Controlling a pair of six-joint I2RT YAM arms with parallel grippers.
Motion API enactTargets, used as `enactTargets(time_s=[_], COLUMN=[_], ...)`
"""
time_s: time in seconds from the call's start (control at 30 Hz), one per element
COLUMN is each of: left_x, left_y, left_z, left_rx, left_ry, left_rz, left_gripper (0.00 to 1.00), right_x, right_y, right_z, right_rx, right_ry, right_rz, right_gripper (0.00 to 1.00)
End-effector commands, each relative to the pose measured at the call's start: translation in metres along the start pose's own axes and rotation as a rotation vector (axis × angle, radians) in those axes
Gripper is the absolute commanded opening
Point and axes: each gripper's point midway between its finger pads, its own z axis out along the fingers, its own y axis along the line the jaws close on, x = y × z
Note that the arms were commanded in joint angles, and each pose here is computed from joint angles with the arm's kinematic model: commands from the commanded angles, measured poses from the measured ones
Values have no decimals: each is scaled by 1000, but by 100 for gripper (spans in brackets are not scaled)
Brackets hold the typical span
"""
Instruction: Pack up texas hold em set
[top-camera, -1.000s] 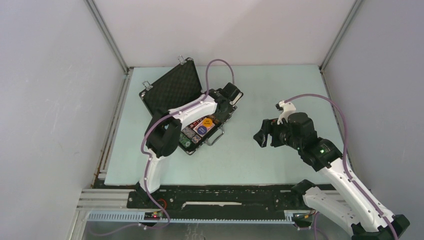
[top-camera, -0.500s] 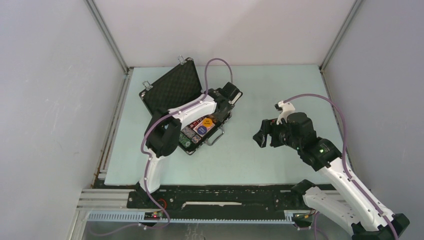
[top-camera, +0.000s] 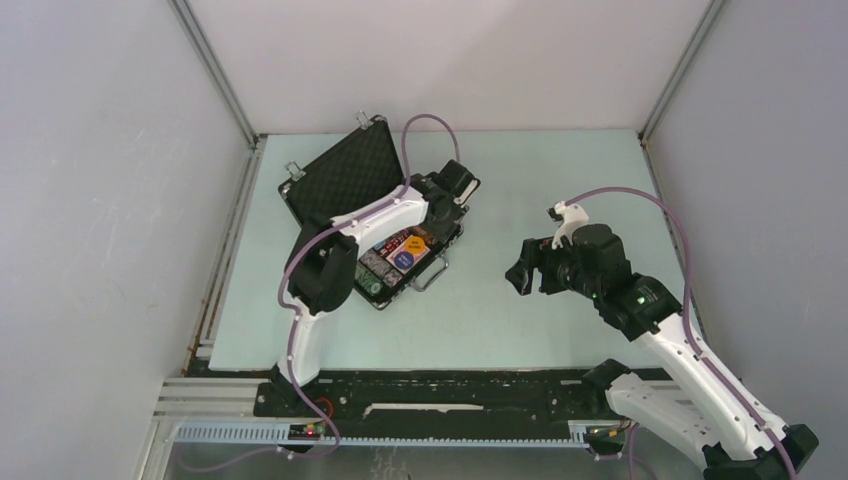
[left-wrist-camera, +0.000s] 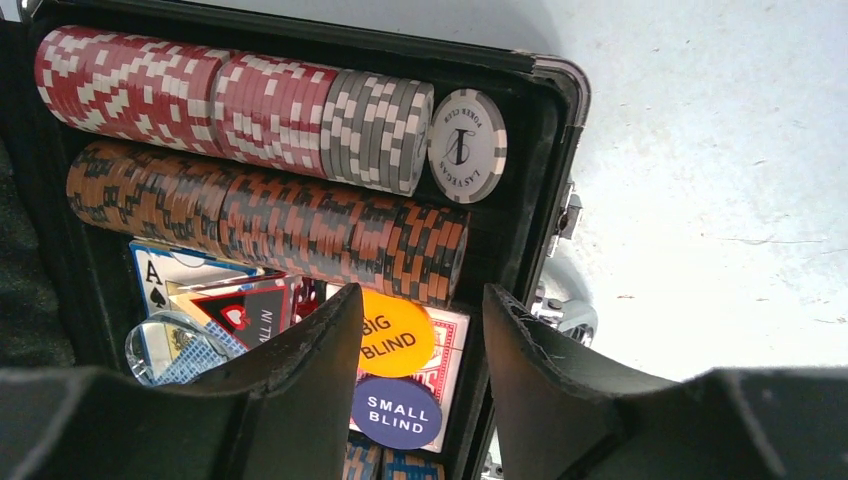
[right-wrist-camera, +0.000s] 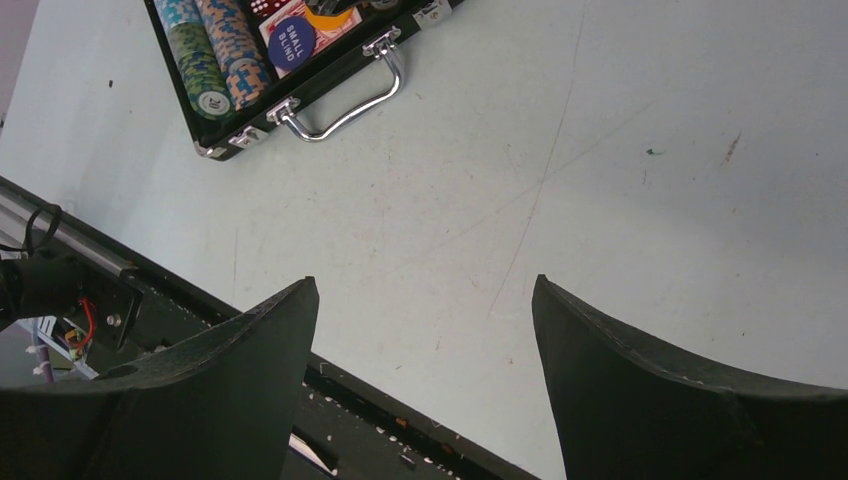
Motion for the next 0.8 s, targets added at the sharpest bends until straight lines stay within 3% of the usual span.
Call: enactTargets(time_s=[0.0, 0.23, 0.43, 0.77], left_x=[-23, -26, -31, -10], left_y=[0, -1, 4, 41], left_z=[-30, -47, -96, -174], left_rx=[39, 57, 136, 190], left_ry=[-101, -134, -276, -462], left_rz=[-67, -128, -224, -393], left_gripper=[54, 56, 69, 80], right_x=[-7, -6, -7, -8], right_y=[4, 4, 2, 2], right_z=[2, 1, 0, -2], right_rx=[-7, -8, 5, 9], right_ry=[-27, -25, -38, -44], right_rz=[14, 11, 7, 5], right_gripper=[88, 88, 88, 89])
